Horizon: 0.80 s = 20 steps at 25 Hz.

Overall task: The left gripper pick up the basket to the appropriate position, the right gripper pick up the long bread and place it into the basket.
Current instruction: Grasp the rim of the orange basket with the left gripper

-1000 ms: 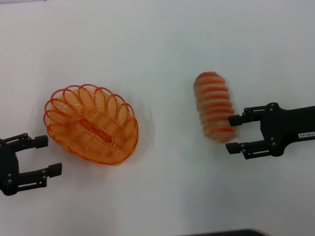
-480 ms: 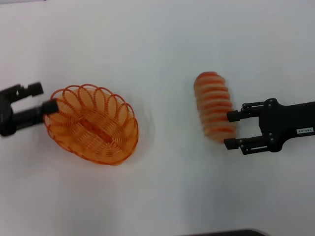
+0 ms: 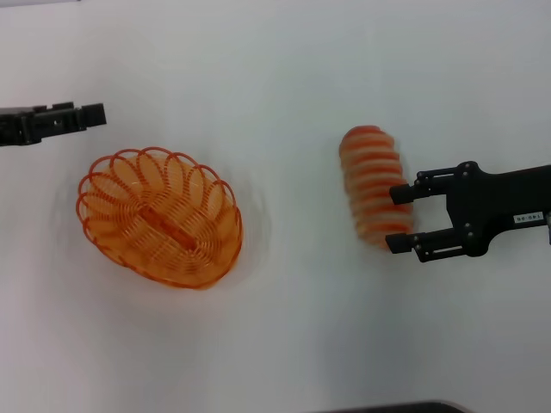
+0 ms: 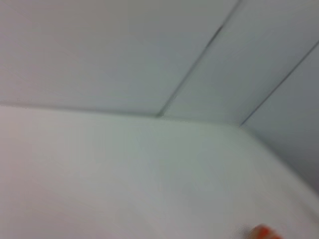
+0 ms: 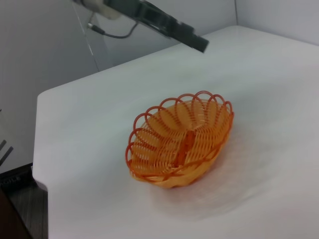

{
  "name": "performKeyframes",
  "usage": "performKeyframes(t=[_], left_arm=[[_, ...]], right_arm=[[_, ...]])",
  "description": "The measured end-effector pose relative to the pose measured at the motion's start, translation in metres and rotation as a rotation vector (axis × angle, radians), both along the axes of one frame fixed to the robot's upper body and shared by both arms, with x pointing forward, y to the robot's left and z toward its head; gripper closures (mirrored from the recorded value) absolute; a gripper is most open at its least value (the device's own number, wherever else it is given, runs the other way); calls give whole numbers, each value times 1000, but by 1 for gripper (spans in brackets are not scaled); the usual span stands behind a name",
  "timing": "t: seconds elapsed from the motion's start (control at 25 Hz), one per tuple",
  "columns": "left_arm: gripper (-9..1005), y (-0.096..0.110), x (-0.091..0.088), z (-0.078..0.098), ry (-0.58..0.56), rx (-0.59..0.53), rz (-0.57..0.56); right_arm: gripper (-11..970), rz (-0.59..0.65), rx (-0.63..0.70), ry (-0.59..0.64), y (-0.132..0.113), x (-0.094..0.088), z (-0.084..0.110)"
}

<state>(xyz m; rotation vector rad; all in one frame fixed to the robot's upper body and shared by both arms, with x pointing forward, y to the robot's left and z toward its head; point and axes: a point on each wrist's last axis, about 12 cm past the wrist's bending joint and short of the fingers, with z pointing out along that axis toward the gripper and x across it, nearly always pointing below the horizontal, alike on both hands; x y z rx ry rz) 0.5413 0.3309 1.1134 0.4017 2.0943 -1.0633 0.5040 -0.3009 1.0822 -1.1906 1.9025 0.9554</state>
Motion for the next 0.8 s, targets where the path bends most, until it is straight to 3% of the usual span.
performKeyframes(t=[0.04,0.32,0.52,0.8], left_arm=[[216,0,11,2,55,79,19],[217,-18,36,8,167,357,-47],[217,-30,45,15,163,450,-108],[216,-54,51,9,165,601,-208]], right_arm=[[193,1,-1,-3,0,1,1],[192,12,-5,-10,0,5,6],[192,11,-6,-9,0,7,7],[192,6,-8,-16,0,9,8]])
